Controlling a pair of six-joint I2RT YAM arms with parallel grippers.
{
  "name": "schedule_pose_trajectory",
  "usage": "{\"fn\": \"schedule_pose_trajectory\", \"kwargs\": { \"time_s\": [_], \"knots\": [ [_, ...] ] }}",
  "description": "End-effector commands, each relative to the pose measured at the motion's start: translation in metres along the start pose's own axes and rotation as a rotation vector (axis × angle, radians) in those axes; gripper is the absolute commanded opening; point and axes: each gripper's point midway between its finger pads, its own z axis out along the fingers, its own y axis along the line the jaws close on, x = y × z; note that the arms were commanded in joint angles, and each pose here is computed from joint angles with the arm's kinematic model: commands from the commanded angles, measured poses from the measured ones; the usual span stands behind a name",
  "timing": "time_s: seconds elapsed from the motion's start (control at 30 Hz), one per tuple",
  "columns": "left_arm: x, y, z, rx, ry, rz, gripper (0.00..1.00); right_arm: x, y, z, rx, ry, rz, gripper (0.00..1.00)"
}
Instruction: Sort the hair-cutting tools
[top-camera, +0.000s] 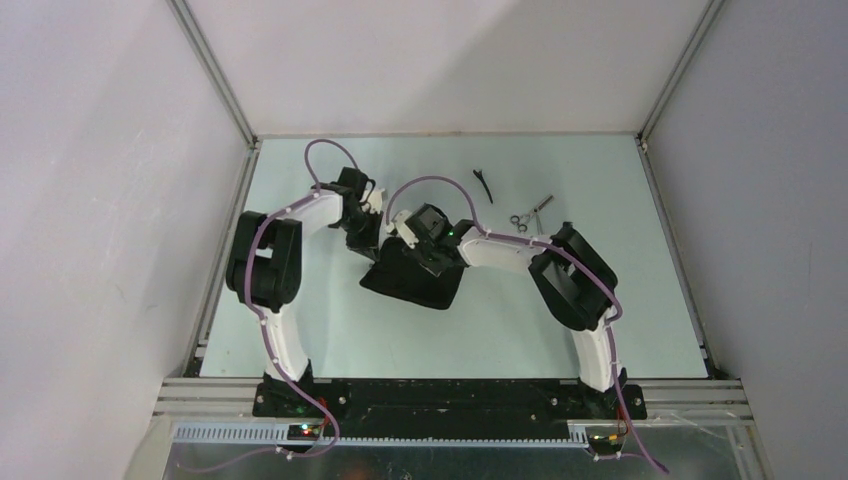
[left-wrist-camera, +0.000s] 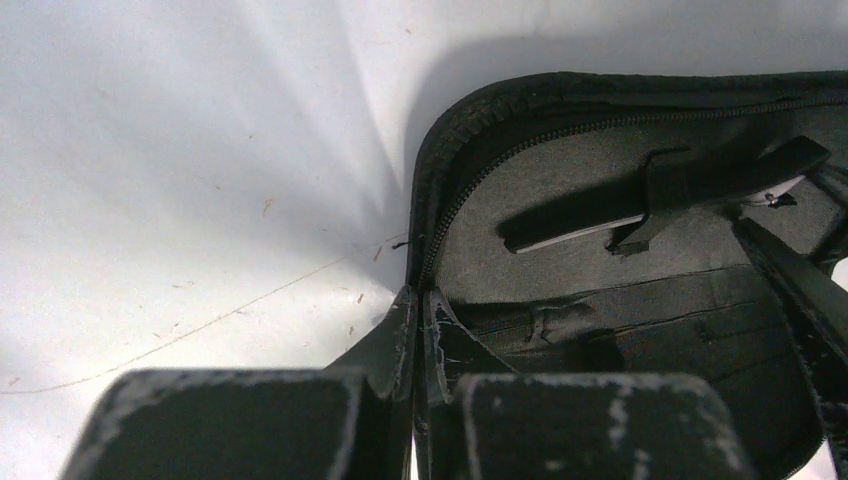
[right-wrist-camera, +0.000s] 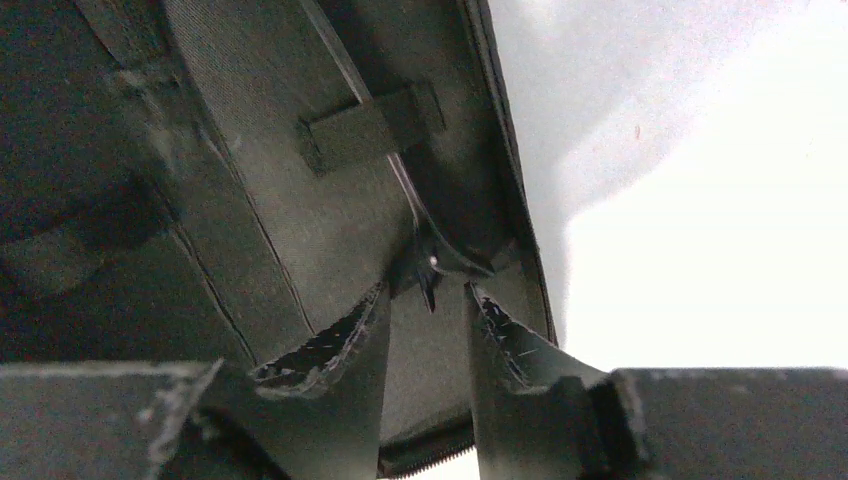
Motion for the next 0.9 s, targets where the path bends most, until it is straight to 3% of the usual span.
{"fn": "schedule_pose_trajectory", "kwargs": {
  "time_s": [0.0, 0.13, 0.3, 0.53, 0.87],
  "knots": [
    [0.006, -0.004, -0.014, -0.039, -0.007, -0.017, 0.07, -0.016, -0.010, -0.032, -0.015, -0.083, 0.067, 0.40],
    [0.008, -0.003, -0.018, -0.051, -0.020, -0.031, 0.14, -0.026, -0.023, -0.063, -0.025, -0.129, 0.128, 0.53],
    [0.006, 0.001, -0.024, -0.083, -0.034, -0.044, 0.32, -0.037, -0.064, -0.083, 0.024, -0.201, 0.286, 0.64],
    [-0.002, 0.006, -0.055, -0.157, -0.138, -0.071, 0.66, -0.009, -0.148, -0.059, 0.221, -0.049, 0.541, 0.66],
    [-0.003, -0.001, -0.136, -0.210, -0.420, -0.102, 0.98, 0.027, -0.231, -0.011, 0.292, 0.031, 0.787, 0.62]
  ]
}}
